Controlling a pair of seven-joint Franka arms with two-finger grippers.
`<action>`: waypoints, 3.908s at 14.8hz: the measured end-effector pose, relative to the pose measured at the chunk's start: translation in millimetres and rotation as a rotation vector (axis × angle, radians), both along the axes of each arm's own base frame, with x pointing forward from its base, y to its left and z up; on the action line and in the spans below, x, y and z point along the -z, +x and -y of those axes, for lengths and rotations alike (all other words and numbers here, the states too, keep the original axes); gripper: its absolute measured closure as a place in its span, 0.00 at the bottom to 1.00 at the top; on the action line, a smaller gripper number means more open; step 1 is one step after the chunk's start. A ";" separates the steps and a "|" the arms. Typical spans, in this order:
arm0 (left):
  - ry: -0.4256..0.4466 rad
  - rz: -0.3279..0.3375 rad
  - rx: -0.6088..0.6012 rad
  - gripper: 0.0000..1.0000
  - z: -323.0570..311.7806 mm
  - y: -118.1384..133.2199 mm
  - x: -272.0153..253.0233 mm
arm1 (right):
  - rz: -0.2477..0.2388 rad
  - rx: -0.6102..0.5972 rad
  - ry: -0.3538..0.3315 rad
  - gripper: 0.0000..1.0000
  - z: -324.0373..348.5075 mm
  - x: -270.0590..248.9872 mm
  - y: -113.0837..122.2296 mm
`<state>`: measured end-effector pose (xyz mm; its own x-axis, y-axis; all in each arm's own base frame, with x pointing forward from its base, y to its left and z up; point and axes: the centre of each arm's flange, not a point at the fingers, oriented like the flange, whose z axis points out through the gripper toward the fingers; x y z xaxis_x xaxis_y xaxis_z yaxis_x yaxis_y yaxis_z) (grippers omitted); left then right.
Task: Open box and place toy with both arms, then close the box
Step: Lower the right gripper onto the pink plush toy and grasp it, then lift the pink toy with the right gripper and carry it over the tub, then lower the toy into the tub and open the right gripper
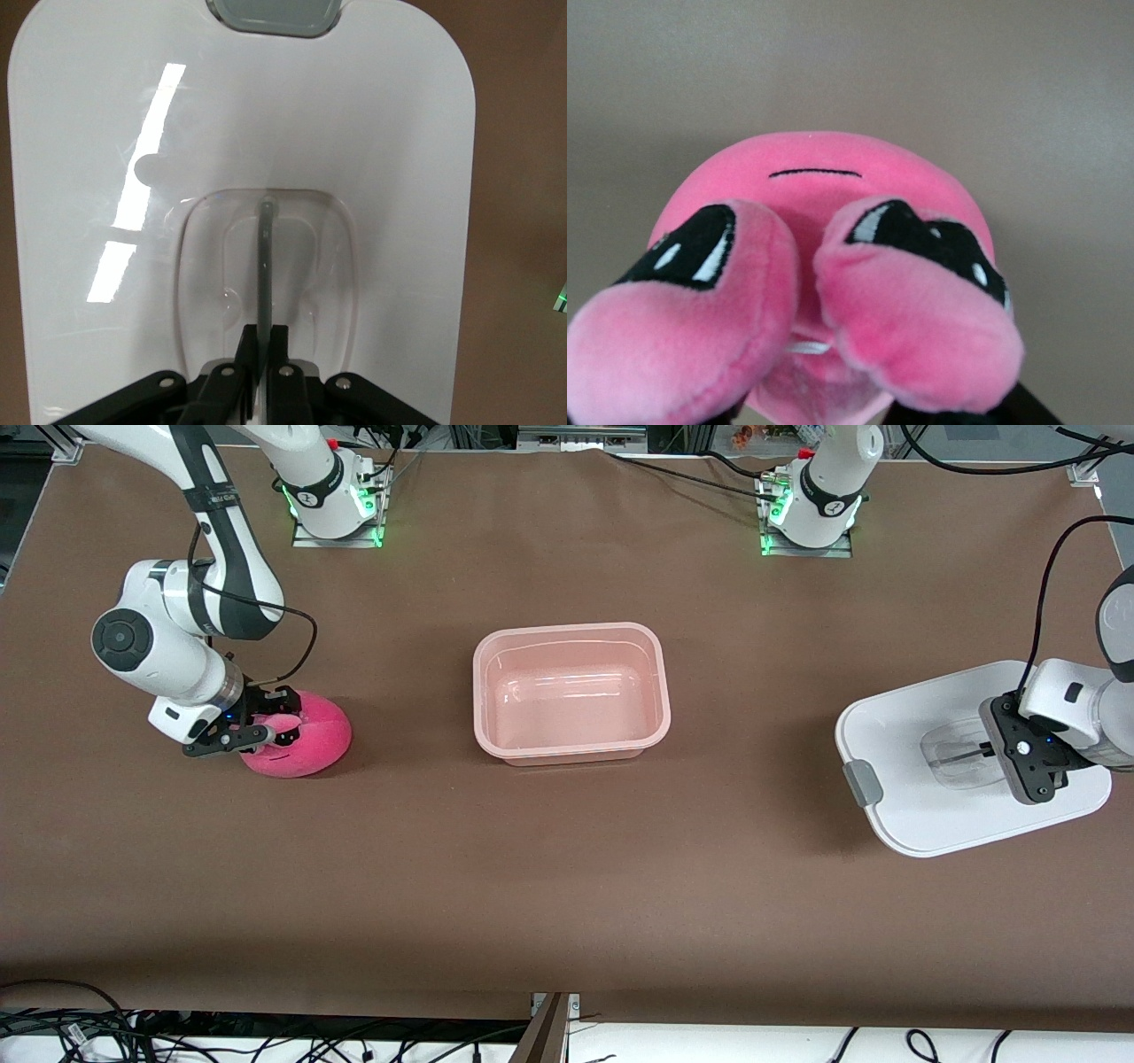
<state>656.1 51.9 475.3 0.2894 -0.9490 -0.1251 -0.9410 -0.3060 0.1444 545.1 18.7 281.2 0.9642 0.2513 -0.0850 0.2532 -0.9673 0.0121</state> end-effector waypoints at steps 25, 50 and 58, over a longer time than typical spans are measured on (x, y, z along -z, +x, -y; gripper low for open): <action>0.000 0.000 0.000 0.93 -0.2 0.0 0.0 | 0.018 -0.860 0.068 0.91 -301.9 -190.0 -17.7; 0.000 0.000 0.000 0.93 -0.2 0.0 0.0 | -0.024 -1.263 -0.069 0.91 -474.2 -69.5 -56.4; 0.000 0.000 0.000 0.93 -0.2 0.0 0.1 | 0.029 -1.258 -0.097 0.63 -507.7 2.7 -67.9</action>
<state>656.1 52.1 475.1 0.2892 -0.9491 -0.1252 -0.9410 -0.3058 0.1449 477.2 526.4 278.5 0.0652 0.9884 -0.1373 0.9945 -0.0531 0.0904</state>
